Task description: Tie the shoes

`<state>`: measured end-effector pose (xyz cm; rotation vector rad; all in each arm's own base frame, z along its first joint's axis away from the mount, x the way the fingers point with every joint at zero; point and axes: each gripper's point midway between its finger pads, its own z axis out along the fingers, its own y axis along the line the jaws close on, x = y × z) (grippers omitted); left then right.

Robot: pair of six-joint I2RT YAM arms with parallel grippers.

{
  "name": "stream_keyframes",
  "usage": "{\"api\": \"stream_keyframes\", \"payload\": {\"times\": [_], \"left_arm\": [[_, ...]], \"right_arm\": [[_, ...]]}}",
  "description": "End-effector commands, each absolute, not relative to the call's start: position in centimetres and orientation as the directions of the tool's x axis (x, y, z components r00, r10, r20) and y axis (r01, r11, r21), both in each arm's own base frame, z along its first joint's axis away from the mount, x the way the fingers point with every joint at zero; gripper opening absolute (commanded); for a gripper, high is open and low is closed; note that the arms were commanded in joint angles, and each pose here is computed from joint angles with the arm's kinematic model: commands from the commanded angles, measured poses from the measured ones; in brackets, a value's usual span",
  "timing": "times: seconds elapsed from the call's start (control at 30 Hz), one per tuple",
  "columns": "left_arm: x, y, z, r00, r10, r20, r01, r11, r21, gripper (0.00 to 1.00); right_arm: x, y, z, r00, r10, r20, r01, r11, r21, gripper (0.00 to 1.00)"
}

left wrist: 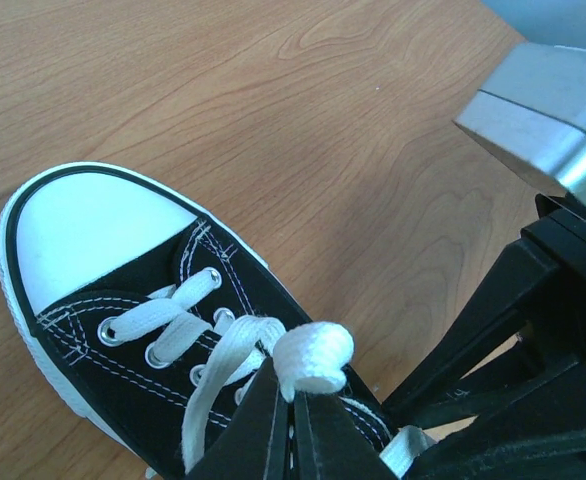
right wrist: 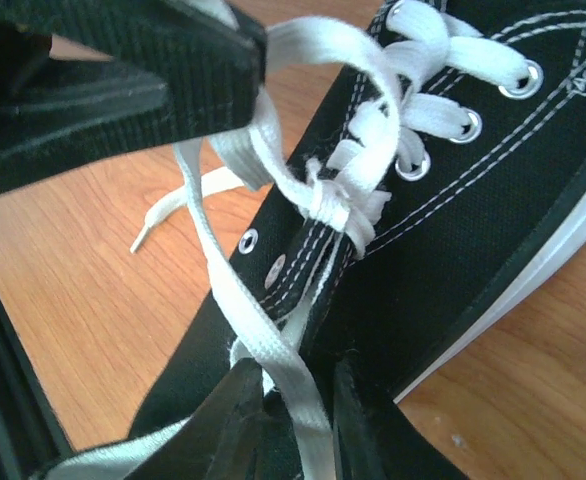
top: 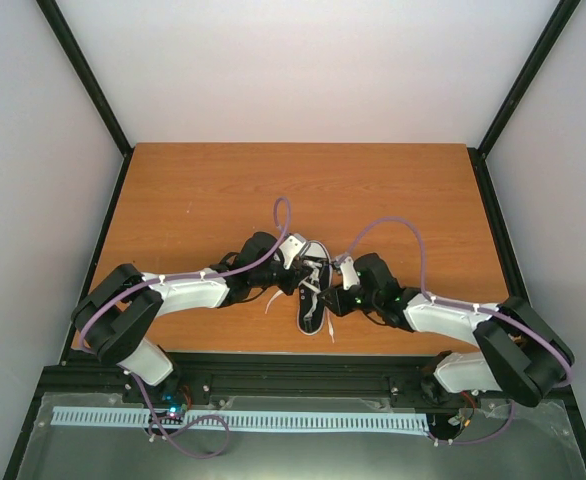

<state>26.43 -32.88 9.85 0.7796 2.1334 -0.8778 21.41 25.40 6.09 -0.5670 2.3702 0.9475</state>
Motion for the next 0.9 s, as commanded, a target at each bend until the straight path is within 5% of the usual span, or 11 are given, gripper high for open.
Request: {"api": "stream_keyframes", "payload": {"times": [0.0, 0.13, 0.63, 0.87], "left_arm": [[26.8, -33.2, 11.3, -0.552, 0.222, -0.804, 0.735, 0.585, -0.343, 0.01], [26.9, -33.0, 11.3, -0.55, 0.22, -0.806, 0.732, 0.591, -0.338, 0.01], [26.2, -32.7, 11.5, -0.558, 0.216, -0.801, 0.733, 0.581, -0.354, 0.01], [25.9, -32.0, 11.3, -0.587, 0.164, -0.793, 0.698, 0.599, -0.393, 0.01]], "right_arm": [[22.1, 25.8, 6.7, -0.748, -0.183, -0.638, -0.572, 0.665, 0.48, 0.16], [22.3, 24.8, 6.8, -0.75, -0.166, -0.64, -0.546, 0.702, 0.457, 0.03], [23.4, 19.2, 5.5, -0.845, -0.016, -0.534, -0.277, 0.868, 0.413, 0.03], [25.2, 20.3, 7.6, -0.839, -0.007, -0.543, -0.287, 0.854, 0.433, 0.03]]}}
